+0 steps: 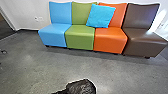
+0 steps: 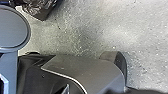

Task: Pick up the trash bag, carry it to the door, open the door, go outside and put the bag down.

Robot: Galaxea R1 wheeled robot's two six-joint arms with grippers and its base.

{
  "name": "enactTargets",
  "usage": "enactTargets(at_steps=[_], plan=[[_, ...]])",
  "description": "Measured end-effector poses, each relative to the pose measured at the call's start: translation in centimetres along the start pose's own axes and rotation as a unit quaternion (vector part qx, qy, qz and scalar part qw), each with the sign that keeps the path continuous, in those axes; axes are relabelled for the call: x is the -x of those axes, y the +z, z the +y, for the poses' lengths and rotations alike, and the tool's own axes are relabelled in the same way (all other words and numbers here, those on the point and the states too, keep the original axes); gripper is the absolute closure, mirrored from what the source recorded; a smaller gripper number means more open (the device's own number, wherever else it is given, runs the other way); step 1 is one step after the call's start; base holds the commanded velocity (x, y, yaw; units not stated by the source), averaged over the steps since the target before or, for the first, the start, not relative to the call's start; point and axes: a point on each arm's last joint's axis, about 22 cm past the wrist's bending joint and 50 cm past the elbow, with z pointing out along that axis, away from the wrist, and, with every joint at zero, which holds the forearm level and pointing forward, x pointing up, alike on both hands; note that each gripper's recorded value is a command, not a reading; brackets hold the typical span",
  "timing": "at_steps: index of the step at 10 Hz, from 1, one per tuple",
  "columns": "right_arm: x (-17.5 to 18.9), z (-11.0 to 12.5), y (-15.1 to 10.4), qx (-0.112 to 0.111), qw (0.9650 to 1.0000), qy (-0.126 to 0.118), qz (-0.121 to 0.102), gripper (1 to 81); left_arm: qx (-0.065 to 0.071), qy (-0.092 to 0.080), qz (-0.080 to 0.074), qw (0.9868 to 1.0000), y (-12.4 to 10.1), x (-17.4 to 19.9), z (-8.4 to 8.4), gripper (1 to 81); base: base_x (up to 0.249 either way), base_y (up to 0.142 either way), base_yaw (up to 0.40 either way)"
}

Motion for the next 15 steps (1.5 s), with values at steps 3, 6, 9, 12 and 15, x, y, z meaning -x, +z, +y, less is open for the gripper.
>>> enactTargets(at_steps=[3,6,9,12,15], plan=[[0.0,-1.7,-2.3,0.000,0.9998,0.012,-0.013,1.0,0.001,-0.004,-0.039,0.9992,-1.9,1.2,0.9,81.1,0.000,0.000,0.000],[-0.2,-3.7,-4.1,-0.005,0.9997,0.018,-0.017,1.0,0.026,0.007,-0.061,0.9978,-4.9,2.2,3.0,81.1,0.000,0.000,0.000],[-1.7,-7.1,-5.9,-0.017,0.9998,-0.002,0.007,1.0,0.070,0.039,-0.053,0.9954,-12.2,1.1,7.8,81.1,0.000,0.000,0.000],[-2.4,-10.0,-7.2,-0.024,0.9992,-0.019,0.027,1.0,0.048,0.044,-0.050,0.9966,-18.4,3.3,5.3,81.1,0.000,0.000,0.000],[-1.9,-11.8,-8.0,-0.020,0.9987,-0.028,0.038,1.0,0.044,0.062,-0.059,0.9954,-21.7,7.1,6.3,81.1,0.000,0.000,0.000]])
